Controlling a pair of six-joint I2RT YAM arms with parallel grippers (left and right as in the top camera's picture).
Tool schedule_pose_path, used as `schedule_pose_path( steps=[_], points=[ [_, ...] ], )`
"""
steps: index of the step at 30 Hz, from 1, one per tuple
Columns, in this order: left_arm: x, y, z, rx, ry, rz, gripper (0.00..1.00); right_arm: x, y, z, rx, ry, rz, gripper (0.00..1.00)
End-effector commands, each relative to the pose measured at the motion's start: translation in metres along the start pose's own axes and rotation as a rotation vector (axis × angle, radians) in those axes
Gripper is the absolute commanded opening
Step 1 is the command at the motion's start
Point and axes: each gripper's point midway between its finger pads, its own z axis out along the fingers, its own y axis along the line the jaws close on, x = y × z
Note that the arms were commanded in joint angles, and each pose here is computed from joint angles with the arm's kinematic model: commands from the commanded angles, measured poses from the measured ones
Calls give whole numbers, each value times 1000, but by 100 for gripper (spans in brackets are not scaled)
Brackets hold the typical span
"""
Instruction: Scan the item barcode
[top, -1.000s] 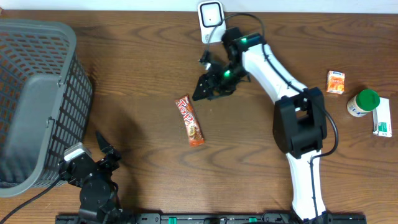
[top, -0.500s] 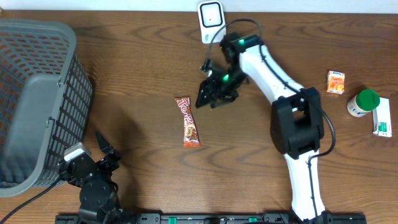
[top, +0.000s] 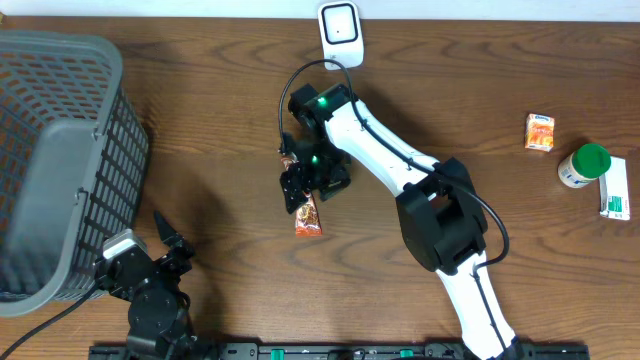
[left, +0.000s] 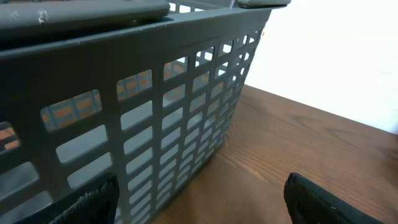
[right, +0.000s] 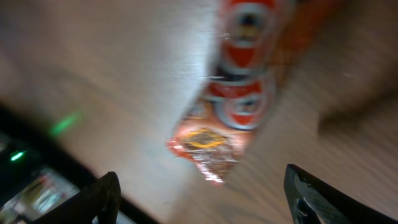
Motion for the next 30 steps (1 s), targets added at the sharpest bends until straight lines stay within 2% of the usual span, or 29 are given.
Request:
schedule_pose_path(
  steps=[1, 14, 24, 30],
  points=[
    [-2, 2, 0, -13, -6, -8, 85, 2, -15, 2, 116, 2, 53, 80],
    [-2, 2, 0, -13, -6, -8, 85, 29, -10, 52, -6, 103, 62, 78],
    [-2, 2, 0, -13, -6, -8, 85, 11, -8, 61, -17, 26, 56, 79],
    [-2, 2, 0, -13, -7, -9, 85, 13, -27, 83, 30, 8, 107, 81]
  ],
)
